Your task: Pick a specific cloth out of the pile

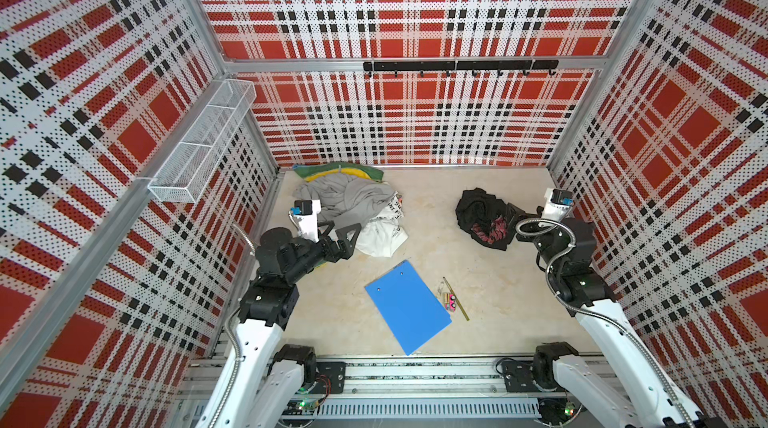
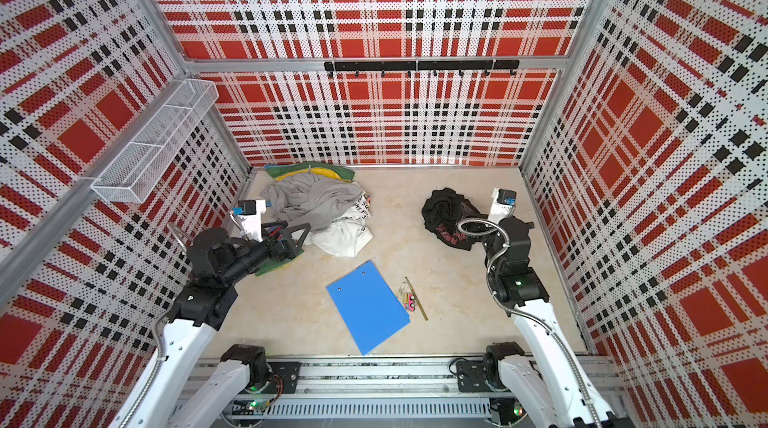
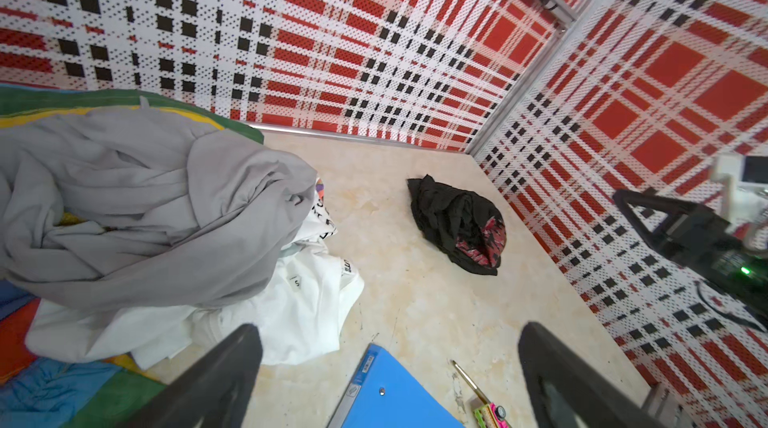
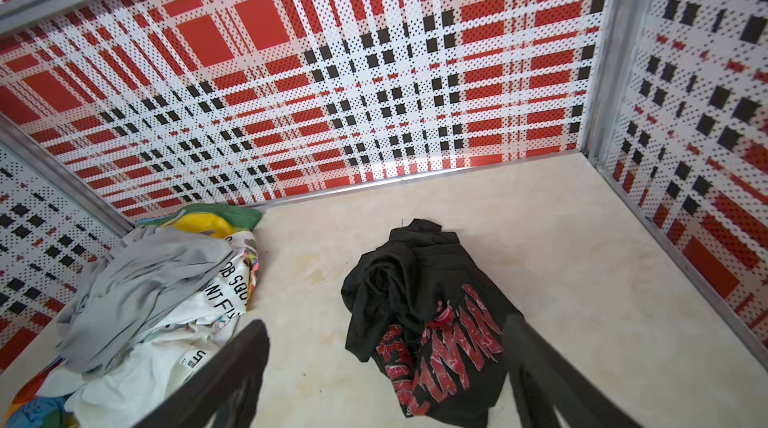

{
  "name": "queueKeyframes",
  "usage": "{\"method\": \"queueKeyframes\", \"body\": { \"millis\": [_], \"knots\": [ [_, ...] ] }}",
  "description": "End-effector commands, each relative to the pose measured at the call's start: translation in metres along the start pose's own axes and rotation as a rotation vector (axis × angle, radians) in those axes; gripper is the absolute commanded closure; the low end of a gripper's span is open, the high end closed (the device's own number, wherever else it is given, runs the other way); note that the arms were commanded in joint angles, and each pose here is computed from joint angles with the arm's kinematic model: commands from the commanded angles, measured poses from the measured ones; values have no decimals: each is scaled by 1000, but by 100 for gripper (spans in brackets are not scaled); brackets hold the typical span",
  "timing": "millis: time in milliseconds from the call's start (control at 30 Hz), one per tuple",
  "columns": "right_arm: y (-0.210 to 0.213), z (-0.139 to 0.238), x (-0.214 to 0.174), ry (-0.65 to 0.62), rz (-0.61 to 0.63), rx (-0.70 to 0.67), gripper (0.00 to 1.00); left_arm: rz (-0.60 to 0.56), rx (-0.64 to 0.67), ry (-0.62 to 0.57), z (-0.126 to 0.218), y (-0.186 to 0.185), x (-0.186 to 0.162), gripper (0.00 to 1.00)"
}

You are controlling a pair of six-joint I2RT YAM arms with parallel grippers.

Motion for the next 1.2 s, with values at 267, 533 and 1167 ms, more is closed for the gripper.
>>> {"method": "queueKeyframes", "body": {
  "millis": [267,533,1167],
  "knots": [
    [-34,21,-26,-124,-9,-91,4,-174,472,-53,-21,45,-63,1],
    [-51,22,-42,-200,88,-128,0,-212,617,-64,-16,99,-83,1],
    [-78,-22,-62,-146,156,-210,0,-325,629,-135,-60,140,-123,1]
  ]
}}
Point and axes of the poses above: each gripper's point midway between its finger pads, its own z axis back along the fingers, its own y axis along the line the jaws close on, x = y × z, the point moved 6 cm from there along z, back along the fingers, and after that the axes turned 15 degrees about -z, right-handed, at the moved point
